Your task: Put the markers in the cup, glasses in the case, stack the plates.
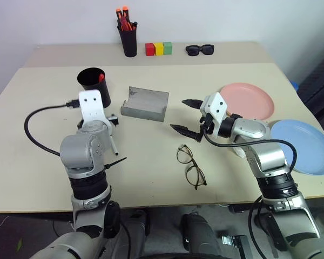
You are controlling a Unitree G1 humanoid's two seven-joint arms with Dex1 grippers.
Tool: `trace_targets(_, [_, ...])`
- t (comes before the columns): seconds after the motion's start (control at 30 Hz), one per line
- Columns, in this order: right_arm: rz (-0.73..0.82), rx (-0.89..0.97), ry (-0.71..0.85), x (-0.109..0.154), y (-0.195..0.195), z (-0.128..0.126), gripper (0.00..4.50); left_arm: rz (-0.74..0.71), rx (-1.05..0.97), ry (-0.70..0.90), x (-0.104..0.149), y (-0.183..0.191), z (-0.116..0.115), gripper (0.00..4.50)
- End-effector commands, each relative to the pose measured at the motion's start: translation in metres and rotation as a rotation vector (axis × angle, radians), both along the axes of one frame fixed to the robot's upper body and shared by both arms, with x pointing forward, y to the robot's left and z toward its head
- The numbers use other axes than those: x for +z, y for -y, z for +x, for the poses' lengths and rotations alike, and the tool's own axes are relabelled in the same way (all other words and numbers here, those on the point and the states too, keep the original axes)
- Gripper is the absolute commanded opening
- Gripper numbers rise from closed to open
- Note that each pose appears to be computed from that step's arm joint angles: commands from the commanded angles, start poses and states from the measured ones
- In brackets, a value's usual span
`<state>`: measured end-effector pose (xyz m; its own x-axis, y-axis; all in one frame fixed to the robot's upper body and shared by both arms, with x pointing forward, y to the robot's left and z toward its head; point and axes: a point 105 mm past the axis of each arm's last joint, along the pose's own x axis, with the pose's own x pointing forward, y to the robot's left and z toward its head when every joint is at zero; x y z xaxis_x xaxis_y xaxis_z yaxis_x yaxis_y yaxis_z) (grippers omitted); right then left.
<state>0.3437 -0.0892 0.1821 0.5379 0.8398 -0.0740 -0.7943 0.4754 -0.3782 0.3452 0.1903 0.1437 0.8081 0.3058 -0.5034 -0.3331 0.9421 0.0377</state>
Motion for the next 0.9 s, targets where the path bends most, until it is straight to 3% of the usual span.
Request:
trace_targets(0.03, [0.001, 0.020, 0.058, 0.013, -0.001, -0.002, 4.50, -0.052, 0.052, -0.058, -0.003, -0.004, -0.005, 4.47])
trace_targets(0.37, [0.000, 0.015, 0.049, 0.007, 0.000, -0.005, 4.50, -0.207, 0.062, -0.193, -0.034, 0.020, -0.003, 4.47])
trace_targets(0.47, [0.001, 0.014, 0.048, 0.007, 0.000, -0.005, 4.50, -0.227, 0.084, -0.202, -0.035, 0.024, -0.006, 3.69])
trace_targets(0.7, [0.003, 0.020, 0.043, 0.005, -0.003, -0.004, 4.50, -0.218, 0.099, -0.205, -0.036, 0.029, -0.010, 0.27])
trace_targets(0.8, [0.006, 0.027, 0.046, 0.006, -0.005, -0.004, 4.50, -0.212, 0.118, -0.147, -0.022, 0.022, -0.008, 0.10])
trace_targets(0.87, [0.008, 0.031, 0.048, 0.007, -0.006, -0.003, 4.50, -0.211, 0.147, -0.015, 0.004, 0.009, -0.006, 0.10])
trace_targets(0.9, [0.009, 0.033, 0.049, 0.007, -0.007, -0.003, 4.50, -0.171, 0.122, 0.140, 0.025, 0.000, 0.001, 0.10])
